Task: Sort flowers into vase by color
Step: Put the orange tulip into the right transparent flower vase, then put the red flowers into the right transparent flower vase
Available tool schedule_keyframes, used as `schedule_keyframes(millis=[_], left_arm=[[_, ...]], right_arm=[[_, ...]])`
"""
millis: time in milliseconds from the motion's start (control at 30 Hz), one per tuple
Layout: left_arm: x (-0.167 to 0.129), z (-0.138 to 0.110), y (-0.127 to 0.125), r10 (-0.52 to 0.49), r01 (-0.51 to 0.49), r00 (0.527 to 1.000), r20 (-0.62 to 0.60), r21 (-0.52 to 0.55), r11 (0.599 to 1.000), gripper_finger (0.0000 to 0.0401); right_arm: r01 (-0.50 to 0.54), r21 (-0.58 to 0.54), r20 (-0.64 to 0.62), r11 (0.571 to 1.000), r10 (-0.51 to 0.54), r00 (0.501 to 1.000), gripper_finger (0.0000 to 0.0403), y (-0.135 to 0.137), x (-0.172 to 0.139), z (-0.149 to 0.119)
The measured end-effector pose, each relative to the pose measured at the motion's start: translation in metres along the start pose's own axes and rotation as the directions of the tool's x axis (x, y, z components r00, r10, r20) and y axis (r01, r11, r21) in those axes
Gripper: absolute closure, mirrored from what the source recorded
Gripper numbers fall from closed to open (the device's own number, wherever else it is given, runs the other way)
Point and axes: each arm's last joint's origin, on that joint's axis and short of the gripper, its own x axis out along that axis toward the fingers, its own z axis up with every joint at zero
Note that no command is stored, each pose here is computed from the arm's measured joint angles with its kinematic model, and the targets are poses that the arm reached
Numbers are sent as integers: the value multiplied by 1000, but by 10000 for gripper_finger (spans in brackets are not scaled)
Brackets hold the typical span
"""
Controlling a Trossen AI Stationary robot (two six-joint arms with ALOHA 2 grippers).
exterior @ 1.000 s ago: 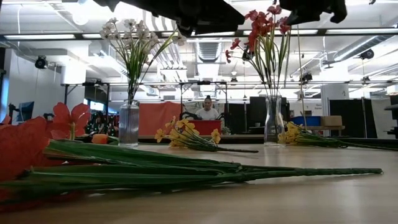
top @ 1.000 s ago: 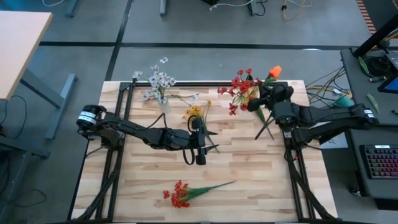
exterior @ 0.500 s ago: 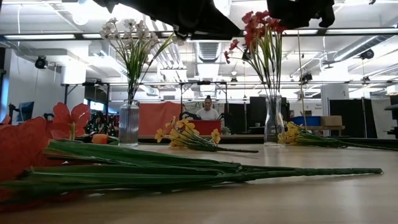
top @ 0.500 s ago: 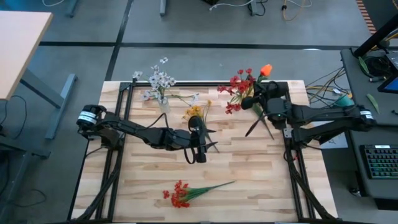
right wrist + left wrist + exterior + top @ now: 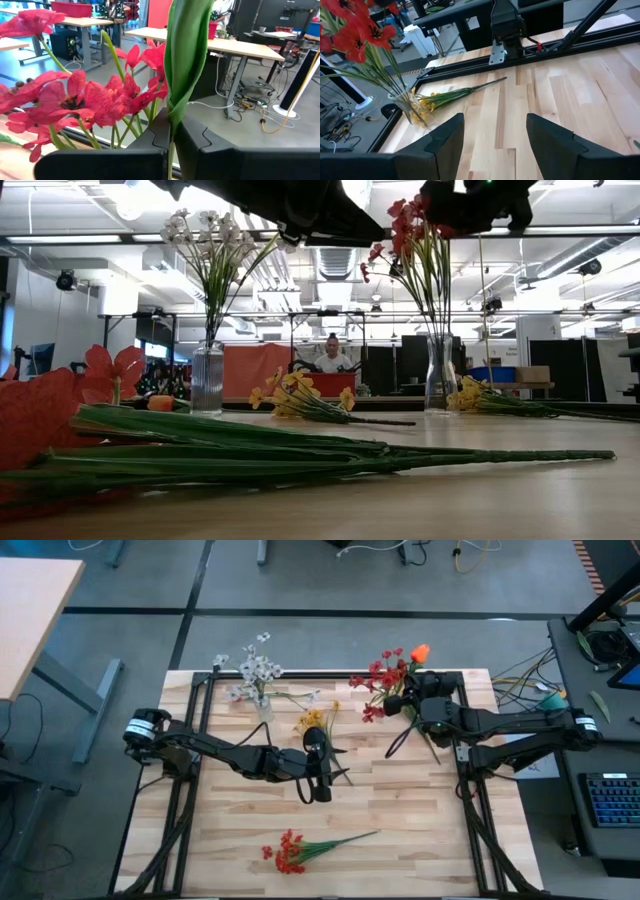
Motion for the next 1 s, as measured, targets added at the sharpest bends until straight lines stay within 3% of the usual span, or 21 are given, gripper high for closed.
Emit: schedule_keyframes(millis=[367,1000], left_arm=[[0,0,0,0,0,1000,-1,0,1000,202],[0,-2,0,-2,2,1000,-22,-9,1000,202]], right_arm=[[3,-17,-3,1000,-3,1000,371,1,1,-1],[0,23,13,1000,0,1000,197,-10,-4,6]])
